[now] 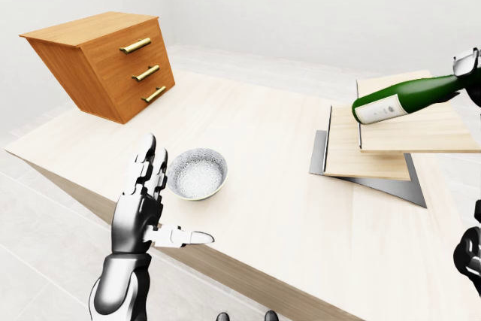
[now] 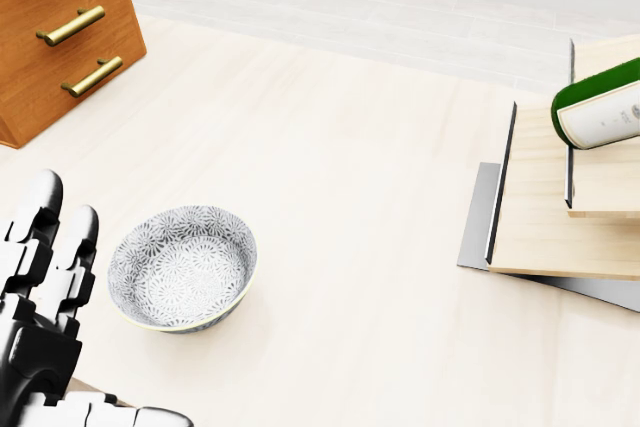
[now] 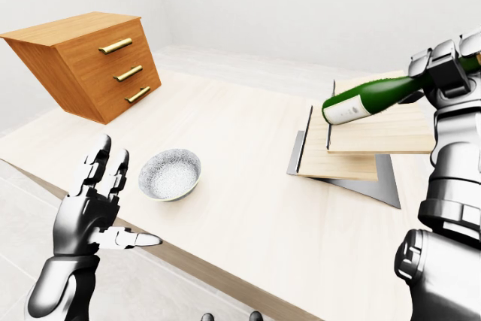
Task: Put the wine bottle on the wine rack.
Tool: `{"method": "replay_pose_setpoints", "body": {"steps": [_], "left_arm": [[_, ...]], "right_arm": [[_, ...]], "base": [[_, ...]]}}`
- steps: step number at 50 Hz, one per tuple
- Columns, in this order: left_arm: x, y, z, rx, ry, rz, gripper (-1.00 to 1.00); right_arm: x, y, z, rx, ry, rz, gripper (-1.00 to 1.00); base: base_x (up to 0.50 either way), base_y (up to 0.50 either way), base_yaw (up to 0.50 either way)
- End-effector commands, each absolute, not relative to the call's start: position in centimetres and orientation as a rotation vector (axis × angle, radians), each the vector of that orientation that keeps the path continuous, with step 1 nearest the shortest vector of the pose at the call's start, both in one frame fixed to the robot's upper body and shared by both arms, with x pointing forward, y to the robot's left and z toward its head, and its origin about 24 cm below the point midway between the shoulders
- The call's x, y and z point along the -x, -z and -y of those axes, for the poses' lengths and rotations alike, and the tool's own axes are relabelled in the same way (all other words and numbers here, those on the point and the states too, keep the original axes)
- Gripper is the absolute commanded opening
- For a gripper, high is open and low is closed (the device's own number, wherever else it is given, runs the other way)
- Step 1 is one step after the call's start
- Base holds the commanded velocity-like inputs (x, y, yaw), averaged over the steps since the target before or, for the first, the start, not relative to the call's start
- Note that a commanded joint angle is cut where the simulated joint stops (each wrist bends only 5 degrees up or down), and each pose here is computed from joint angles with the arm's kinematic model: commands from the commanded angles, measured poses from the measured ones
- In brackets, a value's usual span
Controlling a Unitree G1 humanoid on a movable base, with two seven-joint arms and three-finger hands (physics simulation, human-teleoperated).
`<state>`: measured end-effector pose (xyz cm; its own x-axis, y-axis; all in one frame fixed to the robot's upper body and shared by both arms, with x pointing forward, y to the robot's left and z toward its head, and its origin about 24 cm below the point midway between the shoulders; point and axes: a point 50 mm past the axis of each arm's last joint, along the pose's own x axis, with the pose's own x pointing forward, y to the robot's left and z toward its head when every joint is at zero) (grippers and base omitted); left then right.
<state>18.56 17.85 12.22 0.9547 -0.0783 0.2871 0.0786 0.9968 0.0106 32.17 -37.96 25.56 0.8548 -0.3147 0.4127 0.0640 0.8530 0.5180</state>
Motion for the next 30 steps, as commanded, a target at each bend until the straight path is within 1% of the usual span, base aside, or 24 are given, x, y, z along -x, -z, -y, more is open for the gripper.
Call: {"method": "replay_pose_setpoints", "body": {"steps": [1, 5, 18, 30], "left_arm": [[-18.5, -12.2, -17.8, -0.003, 0.079, 0.292, 1.0], [-18.5, -12.1, -17.7, 0.0, 0.082, 0.283, 1.0], [-18.5, -11.9, -17.8, -0.001, 0.08, 0.273, 1.0], [-18.5, -11.7, -18.0, 0.002, 0.077, 0.266, 1.0]], "right_arm": [[-32.3, -25.6, 38.5, -0.517, 0.239, 0.494, -1.0], [-32.4, -26.0, 38.5, -0.512, 0.238, 0.498, -1.0], [-33.5, -24.9, 38.3, -0.457, 0.227, 0.411, -1.0], [-33.0, -22.0, 40.0, -0.456, 0.296, 0.293, -1.0]], "base": [[0.0, 0.0, 0.0], [0.0, 0.0, 0.0], [0.0, 0.0, 0.0], [0.0, 0.0, 0.0]]}}
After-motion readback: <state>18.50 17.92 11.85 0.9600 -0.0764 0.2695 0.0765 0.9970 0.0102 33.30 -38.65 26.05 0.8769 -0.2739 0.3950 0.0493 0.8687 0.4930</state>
